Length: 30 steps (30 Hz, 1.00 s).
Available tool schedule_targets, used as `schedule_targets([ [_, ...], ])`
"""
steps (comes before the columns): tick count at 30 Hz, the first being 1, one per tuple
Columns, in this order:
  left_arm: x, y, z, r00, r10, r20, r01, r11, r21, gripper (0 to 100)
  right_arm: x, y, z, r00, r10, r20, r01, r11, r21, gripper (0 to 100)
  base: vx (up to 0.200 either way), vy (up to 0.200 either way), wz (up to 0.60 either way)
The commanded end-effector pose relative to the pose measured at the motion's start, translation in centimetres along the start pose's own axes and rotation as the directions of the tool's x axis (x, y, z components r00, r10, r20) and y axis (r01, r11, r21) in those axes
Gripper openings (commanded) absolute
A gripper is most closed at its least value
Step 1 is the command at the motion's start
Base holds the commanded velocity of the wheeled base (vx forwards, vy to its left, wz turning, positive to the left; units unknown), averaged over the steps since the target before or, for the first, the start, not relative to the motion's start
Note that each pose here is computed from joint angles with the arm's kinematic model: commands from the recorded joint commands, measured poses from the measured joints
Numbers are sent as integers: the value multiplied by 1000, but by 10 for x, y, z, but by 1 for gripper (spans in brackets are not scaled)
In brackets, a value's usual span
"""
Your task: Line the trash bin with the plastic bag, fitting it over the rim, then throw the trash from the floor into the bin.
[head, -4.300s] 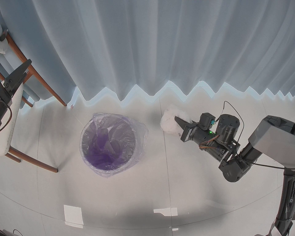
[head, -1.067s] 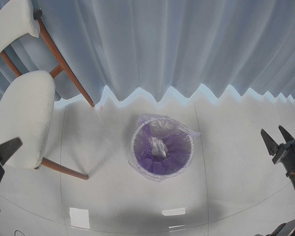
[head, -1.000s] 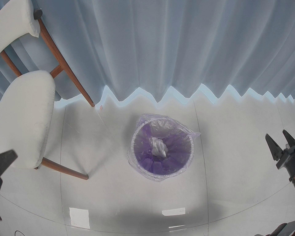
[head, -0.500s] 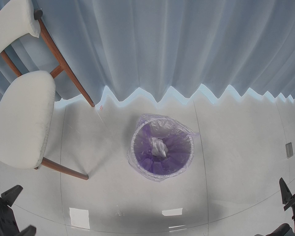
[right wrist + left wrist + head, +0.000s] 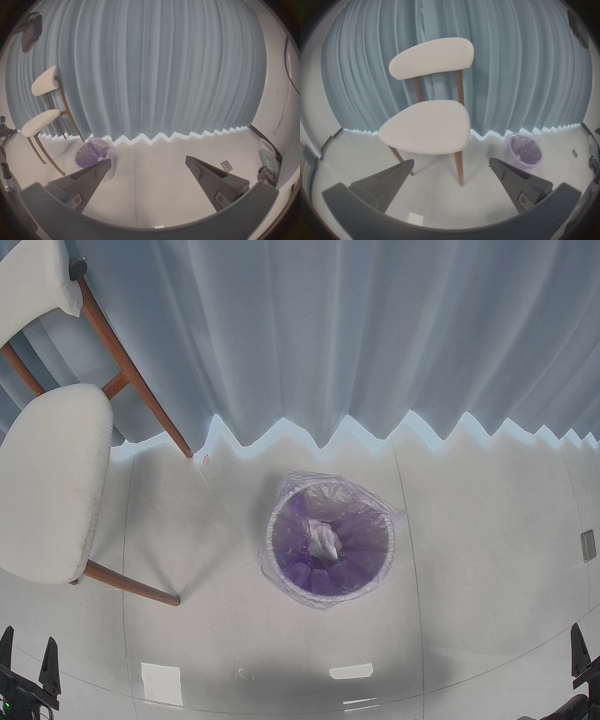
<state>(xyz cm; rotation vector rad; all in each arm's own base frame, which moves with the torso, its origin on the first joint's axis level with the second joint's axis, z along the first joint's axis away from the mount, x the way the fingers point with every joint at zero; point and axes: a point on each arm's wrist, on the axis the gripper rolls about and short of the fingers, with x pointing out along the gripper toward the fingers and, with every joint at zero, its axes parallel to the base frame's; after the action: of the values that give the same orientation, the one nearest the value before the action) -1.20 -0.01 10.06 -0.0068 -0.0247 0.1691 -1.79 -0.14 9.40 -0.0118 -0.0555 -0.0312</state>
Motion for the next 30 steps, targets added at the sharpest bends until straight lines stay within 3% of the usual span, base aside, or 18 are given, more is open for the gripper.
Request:
schedule_targets([
  [1, -4, -2, -19, 992, -68, -107, 75, 995, 61, 100, -6, -3, -13, 989, -149, -8, 150, 987, 66, 100, 0, 0, 0],
  [3, -4, 1, -19, 991, 82, -104, -73, 993, 88, 100, -6, -3, -13, 989, -149, -7, 150, 988, 47, 100, 0, 0, 0],
  [5, -4, 1, -19, 991, 85, -105, -76, 994, 82, 100, -6, -2, -13, 991, -134, -10, 134, 991, -6, 100, 0, 0, 0],
  [8, -4, 0, -20, 984, 135, -118, -127, 989, 76, 100, -6, 1, -15, 999, 20, -29, -21, 1000, -18, 100, 0, 0, 0],
  [9, -4, -1, -20, 969, 215, -123, -206, 975, 80, 100, -6, 3, -18, 995, 87, -53, -88, 996, -18, 100, 0, 0, 0],
  [11, -4, -3, -20, 947, 297, -122, -288, 954, 85, 100, -6, 3, -19, 994, 85, -64, -86, 996, -5, 100, 0, 0, 0],
  [12, -4, -4, -20, 954, 275, -117, -265, 960, 93, 100, -6, 2, -18, 996, 70, -61, -69, 998, 10, 100, 0, 0, 0],
  [14, -6, -5, -21, 988, 127, -89, -117, 987, 112, 100, -6, 2, -18, 998, 41, -55, -39, 999, 32, 100, 0, 0, 0],
  [15, -7, -5, -21, 990, 115, -87, -105, 988, 112, 100, -6, 2, -18, 998, 39, -55, -37, 999, 33, 100, 0, 0, 0],
  [16, -7, -5, -21, 996, 15, -86, -6, 994, 109, 100, -6, 1, -18, 998, 30, -57, -28, 999, 32, 100, 0, 0, 0],
  [18, -3, -4, -20, 989, -55, -134, 68, 993, 99, 100, -6, 1, -18, 998, 30, -58, -28, 999, 31, 100, 0, 0, 0],
  [20, 4, -4, -18, 963, -164, -213, 182, 981, 67, 100, -6, 1, -18, 998, 30, -58, -28, 999, 31, 100, 0, 0, 0],
  [22, 8, -3, -18, 939, -230, -258, 247, 968, 36, 100, -6, 1, -18, 998, 30, -57, -28, 999, 37, 100, 0, 0, 0],
  [25, 7, -3, -18, 929, -280, -241, 296, 955, 34, 100, -6, 1, -18, 998, 28, -55, -26, 999, 39, 100, 0, 0, 0],
  [26, -2, -1, -19, 934, -330, -135, 340, 939, 57, 100, -6, 1, -18, 998, 27, -55, -25, 999, 35, 100, 0, 0, 0],
  [27, -6, 0, -20, 933, -349, -88, 355, 932, 72, 100, -6, 1, -18, 998, 27, -55, -25, 999, 34, 100, 0, 0, 0],
  [30, -5, -1, -18, 935, -348, -65, 352, 933, 69, 100, -6, 1, -18, 998, 28, -55, -27, 999, 29, 100, 0, 0, 0],
])
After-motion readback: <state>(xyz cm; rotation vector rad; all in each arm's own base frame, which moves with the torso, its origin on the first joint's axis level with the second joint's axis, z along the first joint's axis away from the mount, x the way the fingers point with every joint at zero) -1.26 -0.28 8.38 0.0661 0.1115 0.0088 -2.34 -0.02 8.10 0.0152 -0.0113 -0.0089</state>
